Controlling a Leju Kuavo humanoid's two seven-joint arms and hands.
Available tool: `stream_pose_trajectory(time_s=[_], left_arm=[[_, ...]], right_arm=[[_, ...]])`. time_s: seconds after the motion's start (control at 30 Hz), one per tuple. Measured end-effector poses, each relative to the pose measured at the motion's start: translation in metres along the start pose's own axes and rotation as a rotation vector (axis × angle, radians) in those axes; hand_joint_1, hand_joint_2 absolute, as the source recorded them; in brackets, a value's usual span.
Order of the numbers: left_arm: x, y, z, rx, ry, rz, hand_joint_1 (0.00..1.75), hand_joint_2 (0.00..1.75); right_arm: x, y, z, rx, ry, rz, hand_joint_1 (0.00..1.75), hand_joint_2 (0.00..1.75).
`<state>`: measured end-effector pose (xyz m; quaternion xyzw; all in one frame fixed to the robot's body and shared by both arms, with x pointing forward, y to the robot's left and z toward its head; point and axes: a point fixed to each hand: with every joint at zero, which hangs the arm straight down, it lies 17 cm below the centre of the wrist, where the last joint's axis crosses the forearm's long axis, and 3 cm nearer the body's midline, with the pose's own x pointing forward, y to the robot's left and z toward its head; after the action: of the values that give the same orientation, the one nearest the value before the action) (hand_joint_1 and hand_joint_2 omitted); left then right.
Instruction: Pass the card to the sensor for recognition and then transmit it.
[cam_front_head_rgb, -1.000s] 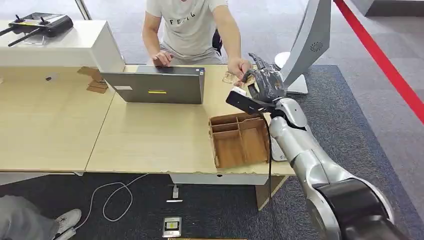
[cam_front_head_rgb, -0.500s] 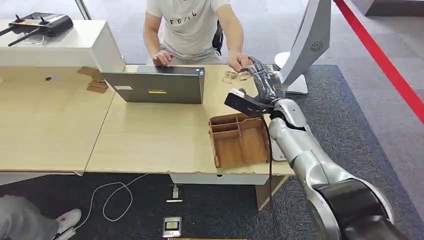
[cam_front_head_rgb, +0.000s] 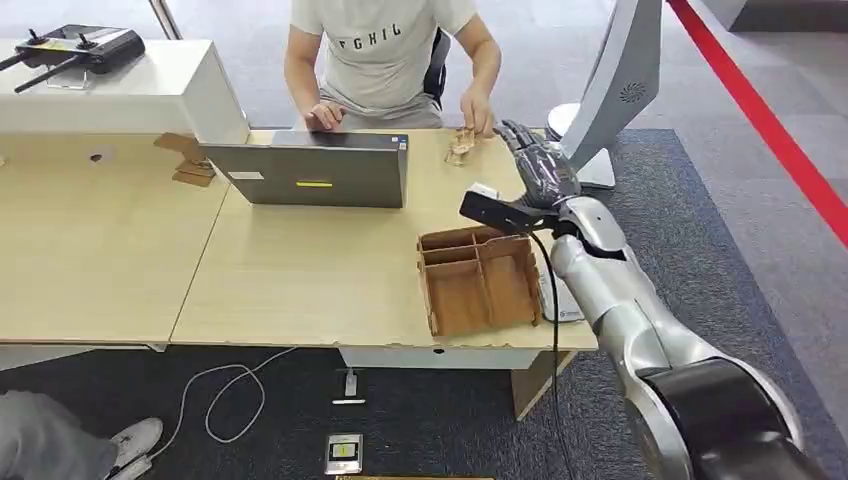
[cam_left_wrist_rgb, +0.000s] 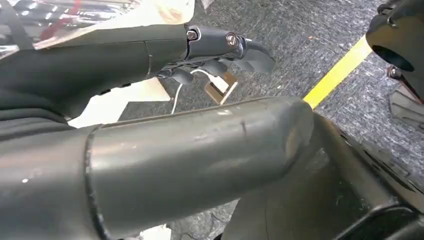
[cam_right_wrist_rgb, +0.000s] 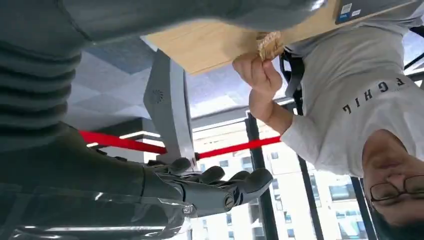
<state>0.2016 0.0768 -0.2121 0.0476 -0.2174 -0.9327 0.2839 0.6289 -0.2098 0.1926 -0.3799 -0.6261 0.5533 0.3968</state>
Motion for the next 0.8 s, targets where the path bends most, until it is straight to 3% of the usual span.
stream_pose_trajectory(time_s=[0.8], left_arm=[[0.001, -0.001, 0.000, 0.001, 0.000, 0.006, 0.00, 0.00]], right_arm=[[0.012, 0.002, 0.001, 0.070, -0.075, -0.014, 0.00, 1.75]])
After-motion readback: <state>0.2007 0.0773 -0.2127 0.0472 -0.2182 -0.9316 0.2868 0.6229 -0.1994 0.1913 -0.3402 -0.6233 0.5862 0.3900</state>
